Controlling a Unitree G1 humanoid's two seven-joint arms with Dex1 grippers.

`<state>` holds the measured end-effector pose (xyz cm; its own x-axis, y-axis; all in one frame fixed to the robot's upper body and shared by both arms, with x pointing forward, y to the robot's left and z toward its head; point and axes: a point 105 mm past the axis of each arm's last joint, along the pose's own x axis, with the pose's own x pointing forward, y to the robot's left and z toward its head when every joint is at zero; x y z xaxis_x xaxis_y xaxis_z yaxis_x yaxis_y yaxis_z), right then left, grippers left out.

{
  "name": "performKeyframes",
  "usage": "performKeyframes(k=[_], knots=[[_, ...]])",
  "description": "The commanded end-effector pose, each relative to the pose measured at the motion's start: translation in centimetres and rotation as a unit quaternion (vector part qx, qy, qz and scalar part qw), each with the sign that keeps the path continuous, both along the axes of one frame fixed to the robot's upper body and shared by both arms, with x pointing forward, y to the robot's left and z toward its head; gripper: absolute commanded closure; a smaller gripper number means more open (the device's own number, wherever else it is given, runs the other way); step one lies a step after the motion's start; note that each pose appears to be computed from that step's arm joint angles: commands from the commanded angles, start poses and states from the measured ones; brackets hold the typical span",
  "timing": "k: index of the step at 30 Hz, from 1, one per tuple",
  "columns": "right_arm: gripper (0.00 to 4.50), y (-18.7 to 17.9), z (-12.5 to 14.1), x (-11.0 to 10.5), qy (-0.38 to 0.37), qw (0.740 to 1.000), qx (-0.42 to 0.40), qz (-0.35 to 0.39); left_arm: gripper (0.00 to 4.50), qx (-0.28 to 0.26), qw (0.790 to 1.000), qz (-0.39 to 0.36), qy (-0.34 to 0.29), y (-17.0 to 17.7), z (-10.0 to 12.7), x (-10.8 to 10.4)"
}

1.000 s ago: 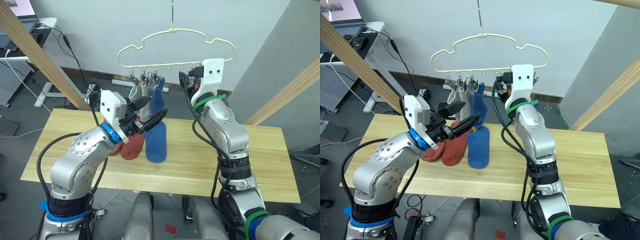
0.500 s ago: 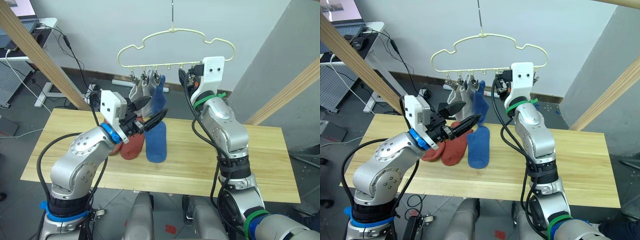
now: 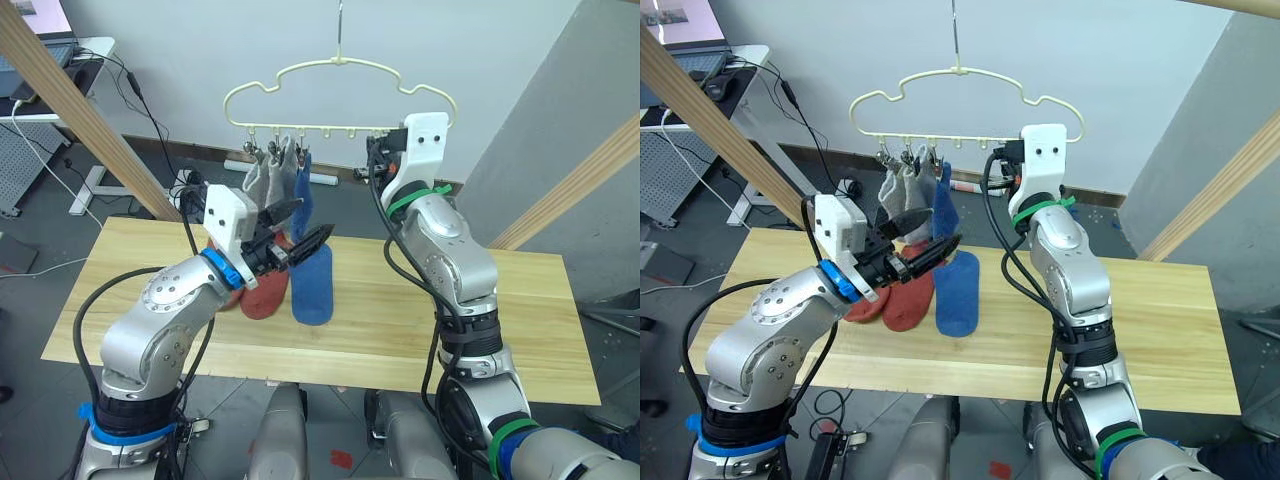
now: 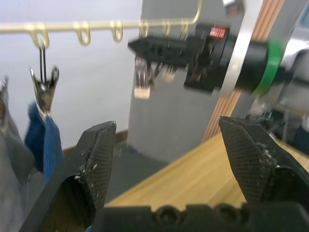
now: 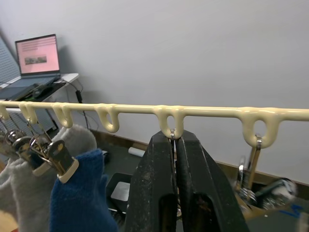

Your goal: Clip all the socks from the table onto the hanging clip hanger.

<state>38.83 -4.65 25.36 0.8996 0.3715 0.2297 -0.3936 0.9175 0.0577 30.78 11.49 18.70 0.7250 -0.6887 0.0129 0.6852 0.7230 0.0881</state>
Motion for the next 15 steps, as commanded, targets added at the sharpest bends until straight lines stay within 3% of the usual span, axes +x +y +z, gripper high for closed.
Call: performKeyframes(k=[1,9,13,15], knots=[[4.49,-0.5,0.5,-0.3,0.009,1.0,0.002,0.024,0.76,0.038,0.997,0.038,0.059,0.3,-4.4,1.0],[4.49,-1.1,-0.3,-0.5,0.041,0.999,0.008,0.021,0.76,0.06,0.99,0.093,0.084,-0.9,-10.1,5.5],[4.49,-1.0,-0.7,-0.9,0.051,0.999,0.014,0.012,0.76,0.155,0.979,0.09,0.1,-0.8,-14.1,7.0],[4.49,-1.1,-0.8,-1.0,0.055,0.998,0.014,0.007,0.76,0.166,0.975,0.082,0.12,-1.0,-15.5,7.3]])
